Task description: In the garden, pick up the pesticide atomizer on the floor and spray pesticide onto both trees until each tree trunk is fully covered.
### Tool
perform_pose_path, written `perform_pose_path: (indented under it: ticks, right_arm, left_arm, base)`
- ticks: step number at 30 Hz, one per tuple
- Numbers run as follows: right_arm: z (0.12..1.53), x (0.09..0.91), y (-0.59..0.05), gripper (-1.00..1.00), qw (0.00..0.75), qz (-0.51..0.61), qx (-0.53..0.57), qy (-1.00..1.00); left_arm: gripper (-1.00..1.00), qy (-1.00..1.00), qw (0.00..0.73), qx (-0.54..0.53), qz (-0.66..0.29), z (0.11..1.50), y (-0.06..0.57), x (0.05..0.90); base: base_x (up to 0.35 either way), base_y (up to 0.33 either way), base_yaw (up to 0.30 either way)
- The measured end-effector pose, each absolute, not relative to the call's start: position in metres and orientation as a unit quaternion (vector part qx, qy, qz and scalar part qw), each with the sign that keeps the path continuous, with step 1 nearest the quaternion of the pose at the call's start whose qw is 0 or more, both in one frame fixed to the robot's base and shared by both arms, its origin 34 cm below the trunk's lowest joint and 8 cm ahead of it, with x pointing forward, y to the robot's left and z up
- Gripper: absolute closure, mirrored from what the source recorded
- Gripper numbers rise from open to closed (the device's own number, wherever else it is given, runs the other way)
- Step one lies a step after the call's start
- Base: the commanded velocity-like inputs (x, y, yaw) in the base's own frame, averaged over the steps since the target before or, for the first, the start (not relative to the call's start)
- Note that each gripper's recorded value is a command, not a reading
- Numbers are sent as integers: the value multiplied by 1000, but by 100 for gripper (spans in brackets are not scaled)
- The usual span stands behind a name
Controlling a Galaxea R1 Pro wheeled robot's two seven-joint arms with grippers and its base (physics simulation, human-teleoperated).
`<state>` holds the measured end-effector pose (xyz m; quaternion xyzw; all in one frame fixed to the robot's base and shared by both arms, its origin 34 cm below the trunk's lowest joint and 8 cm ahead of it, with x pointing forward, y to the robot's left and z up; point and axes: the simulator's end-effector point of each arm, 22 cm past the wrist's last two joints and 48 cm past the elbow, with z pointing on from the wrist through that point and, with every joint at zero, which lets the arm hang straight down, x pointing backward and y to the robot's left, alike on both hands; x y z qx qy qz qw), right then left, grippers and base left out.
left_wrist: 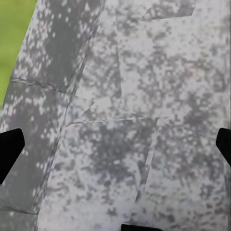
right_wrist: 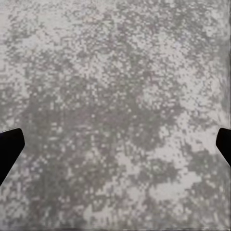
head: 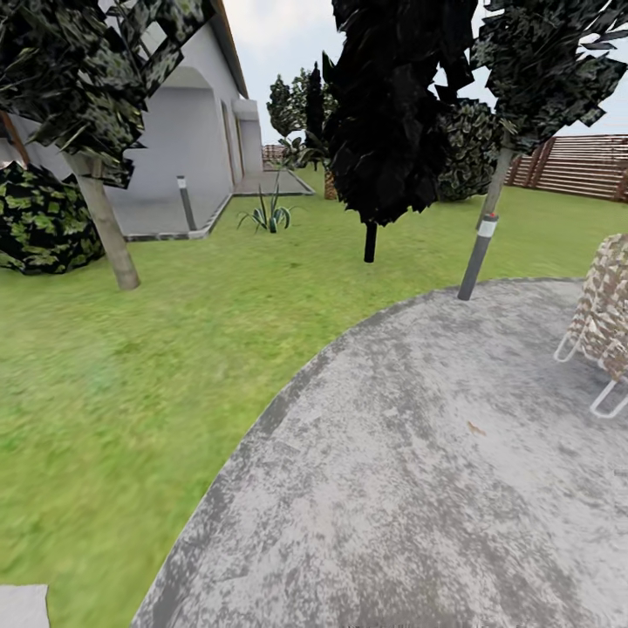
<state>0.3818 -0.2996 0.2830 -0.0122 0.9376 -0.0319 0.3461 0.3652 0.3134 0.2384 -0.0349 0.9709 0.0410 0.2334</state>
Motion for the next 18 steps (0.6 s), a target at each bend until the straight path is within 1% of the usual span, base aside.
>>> perform_pose_path:
  ticks: [18]
  right_arm:
    - [283,382,-299,-100,346,-32,-12,938]
  left_arm:
    - [-100,971,233,-35,41,238,313,365]
  base:
    - [0,0,-300]
